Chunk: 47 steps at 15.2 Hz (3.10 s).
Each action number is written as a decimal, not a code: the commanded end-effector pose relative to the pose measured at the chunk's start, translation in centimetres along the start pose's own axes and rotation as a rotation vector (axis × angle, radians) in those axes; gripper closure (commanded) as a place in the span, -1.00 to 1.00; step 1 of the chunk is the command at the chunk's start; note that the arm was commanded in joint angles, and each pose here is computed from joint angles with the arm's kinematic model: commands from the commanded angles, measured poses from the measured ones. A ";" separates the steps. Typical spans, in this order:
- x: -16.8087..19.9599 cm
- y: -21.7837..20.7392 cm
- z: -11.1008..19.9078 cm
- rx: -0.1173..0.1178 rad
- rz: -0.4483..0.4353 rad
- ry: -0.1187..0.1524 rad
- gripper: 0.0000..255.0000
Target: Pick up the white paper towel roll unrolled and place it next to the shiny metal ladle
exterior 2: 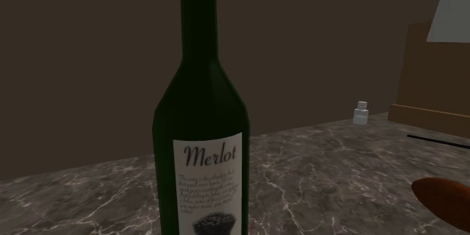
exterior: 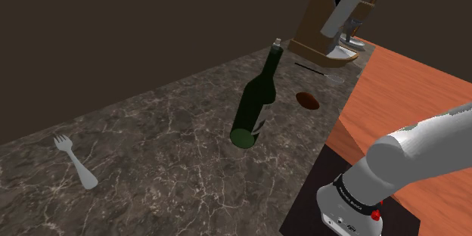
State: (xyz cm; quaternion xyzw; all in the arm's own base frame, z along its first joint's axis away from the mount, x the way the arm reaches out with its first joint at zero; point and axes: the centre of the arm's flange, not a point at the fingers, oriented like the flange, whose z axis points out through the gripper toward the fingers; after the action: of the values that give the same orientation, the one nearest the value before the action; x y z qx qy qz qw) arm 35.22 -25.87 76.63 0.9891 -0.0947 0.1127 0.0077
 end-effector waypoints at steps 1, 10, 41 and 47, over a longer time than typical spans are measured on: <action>-0.5 2.5 -0.2 0.000 -0.002 0.000 1.00; -1.8 10.8 0.5 0.000 -0.002 0.000 1.00; -5.5 10.9 16.5 0.000 -0.002 0.000 1.00; -6.2 10.9 19.6 0.000 -0.002 0.000 1.00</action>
State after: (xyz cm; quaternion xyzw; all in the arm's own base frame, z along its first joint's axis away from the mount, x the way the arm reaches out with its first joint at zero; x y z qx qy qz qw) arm 31.40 -36.11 56.78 0.9892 -0.0938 0.1126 0.0077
